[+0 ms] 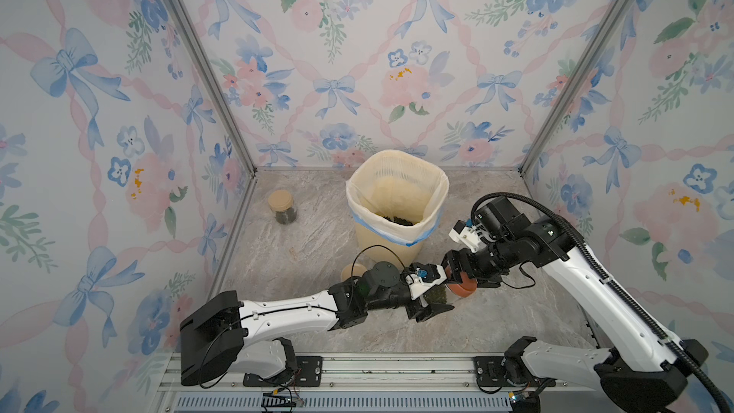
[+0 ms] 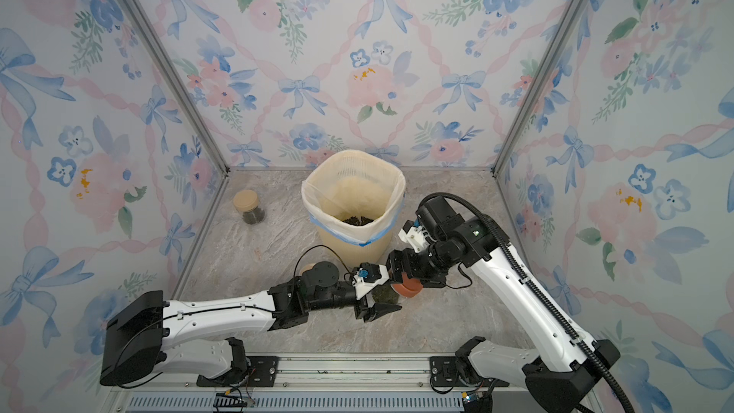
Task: Empty moldy tea leaves from jars
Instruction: Pick up the jar from the center of the board.
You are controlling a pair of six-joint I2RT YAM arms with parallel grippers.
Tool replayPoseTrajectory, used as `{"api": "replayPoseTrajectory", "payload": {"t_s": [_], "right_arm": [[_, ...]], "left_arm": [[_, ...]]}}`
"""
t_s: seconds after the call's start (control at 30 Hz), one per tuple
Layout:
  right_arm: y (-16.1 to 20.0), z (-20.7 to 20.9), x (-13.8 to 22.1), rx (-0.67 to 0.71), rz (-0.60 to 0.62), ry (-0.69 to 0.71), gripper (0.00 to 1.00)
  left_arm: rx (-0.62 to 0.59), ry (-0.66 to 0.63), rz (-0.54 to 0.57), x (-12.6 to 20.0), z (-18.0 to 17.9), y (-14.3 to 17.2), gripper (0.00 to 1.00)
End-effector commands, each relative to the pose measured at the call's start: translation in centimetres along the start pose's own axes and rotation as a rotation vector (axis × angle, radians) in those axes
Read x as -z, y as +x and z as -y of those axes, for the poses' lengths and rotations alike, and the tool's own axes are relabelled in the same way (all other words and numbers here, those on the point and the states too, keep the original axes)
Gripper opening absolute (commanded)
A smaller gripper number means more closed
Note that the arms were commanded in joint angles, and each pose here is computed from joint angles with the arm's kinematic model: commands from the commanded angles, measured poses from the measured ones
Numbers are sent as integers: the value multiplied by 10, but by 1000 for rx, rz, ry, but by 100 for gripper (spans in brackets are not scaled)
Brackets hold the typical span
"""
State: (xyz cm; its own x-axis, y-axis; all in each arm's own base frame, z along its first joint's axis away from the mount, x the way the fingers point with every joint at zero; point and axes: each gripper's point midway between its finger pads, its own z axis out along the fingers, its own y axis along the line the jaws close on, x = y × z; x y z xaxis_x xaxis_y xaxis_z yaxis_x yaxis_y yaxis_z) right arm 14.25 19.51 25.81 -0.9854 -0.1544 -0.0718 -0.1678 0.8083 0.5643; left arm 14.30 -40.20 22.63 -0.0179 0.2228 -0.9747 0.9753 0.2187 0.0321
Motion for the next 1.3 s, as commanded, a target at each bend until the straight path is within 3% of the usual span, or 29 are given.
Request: {"api": "replayPoseTrajectory", "payload": {"t_s": [0.0, 0.63, 1.27], "right_arm": [[9, -10, 4, 6, -17, -43, 98], [20, -4, 11, 12, -18, -27, 97], [8, -1, 17, -20, -19, 9, 97]], "left_arm": [[6, -15, 77, 2, -6, -18, 44], [19, -47, 92, 8, -13, -19, 45], [19, -22, 89, 6, -8, -18, 45]]}}
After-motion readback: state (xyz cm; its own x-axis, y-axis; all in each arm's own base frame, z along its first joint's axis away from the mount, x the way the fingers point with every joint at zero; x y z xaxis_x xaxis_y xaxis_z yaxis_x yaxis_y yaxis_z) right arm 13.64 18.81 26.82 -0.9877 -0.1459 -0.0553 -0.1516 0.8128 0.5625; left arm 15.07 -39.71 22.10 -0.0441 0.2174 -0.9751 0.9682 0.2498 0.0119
